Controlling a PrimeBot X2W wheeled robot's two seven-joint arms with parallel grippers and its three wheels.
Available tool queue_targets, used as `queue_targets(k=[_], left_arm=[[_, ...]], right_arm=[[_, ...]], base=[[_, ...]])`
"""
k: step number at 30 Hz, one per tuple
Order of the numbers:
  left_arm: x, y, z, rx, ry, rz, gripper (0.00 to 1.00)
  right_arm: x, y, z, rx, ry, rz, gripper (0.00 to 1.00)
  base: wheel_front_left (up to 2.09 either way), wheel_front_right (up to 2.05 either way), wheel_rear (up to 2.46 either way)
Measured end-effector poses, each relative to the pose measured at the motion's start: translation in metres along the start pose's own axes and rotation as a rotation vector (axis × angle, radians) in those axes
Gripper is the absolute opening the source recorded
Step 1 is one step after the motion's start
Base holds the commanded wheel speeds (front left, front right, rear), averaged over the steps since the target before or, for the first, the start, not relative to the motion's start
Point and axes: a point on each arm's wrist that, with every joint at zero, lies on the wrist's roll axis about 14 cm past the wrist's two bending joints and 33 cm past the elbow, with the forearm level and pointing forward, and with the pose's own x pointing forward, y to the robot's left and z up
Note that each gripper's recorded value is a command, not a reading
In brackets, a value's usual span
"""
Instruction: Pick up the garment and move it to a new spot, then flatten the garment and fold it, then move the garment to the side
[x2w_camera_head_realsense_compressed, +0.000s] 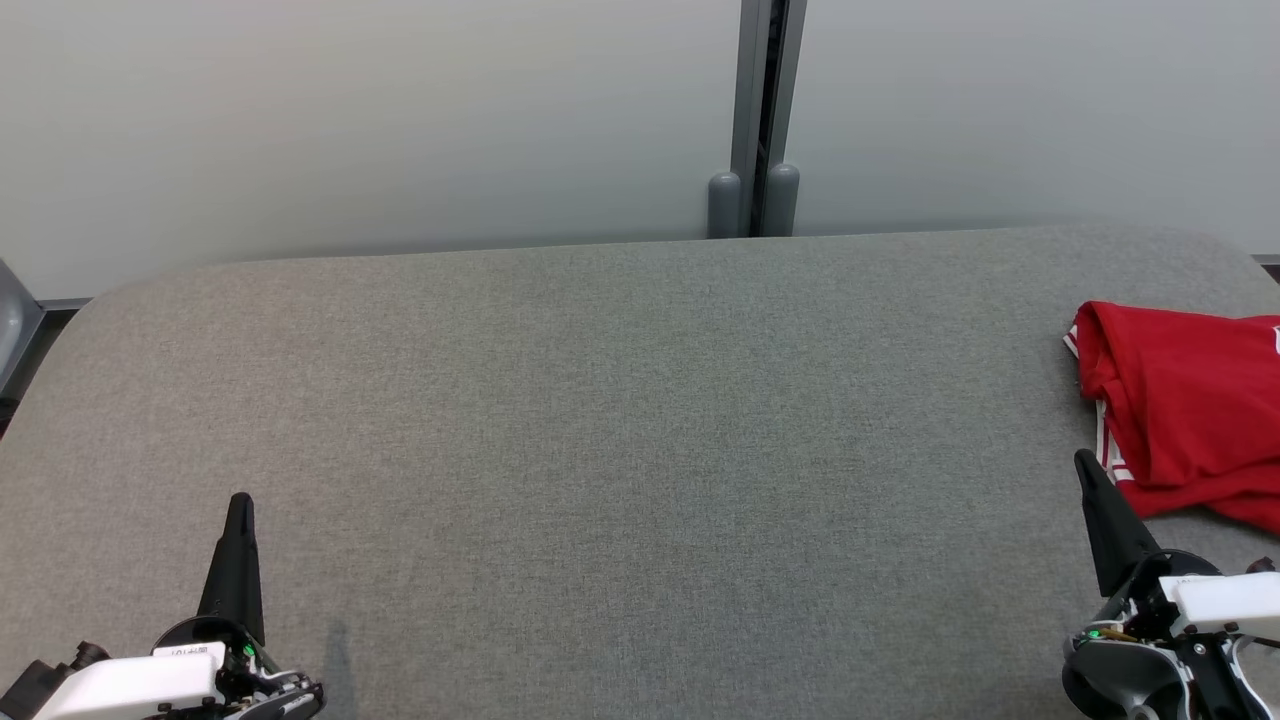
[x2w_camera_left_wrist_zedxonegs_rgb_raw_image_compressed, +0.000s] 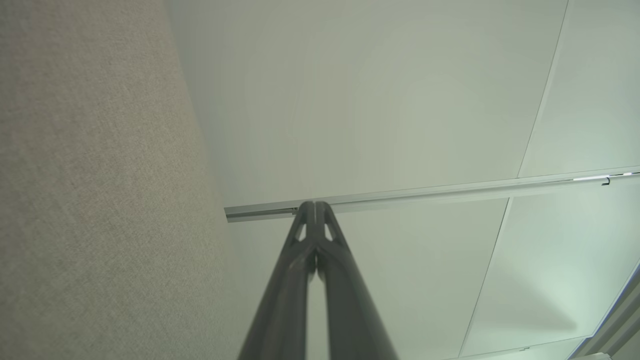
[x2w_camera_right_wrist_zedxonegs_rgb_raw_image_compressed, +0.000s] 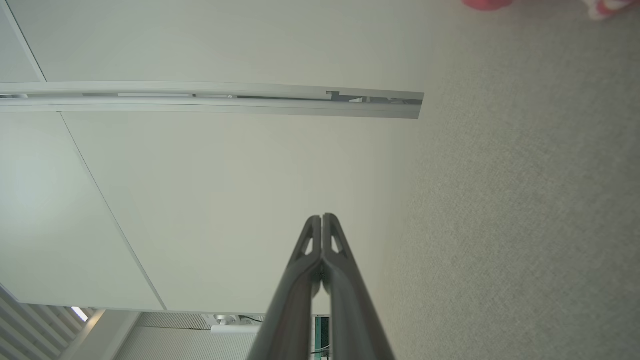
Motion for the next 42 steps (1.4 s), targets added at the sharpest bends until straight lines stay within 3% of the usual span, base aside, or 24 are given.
queue_targets(k=[42], left_arm=[[0.0000,0.0000,-0.0003,-0.001,0.002,0.000,0.00]], right_arm=[[0.0001,0.0001,-0.0002,0.000,0.000,0.000,0.00]], base=[[0.00,0.00,0.00]])
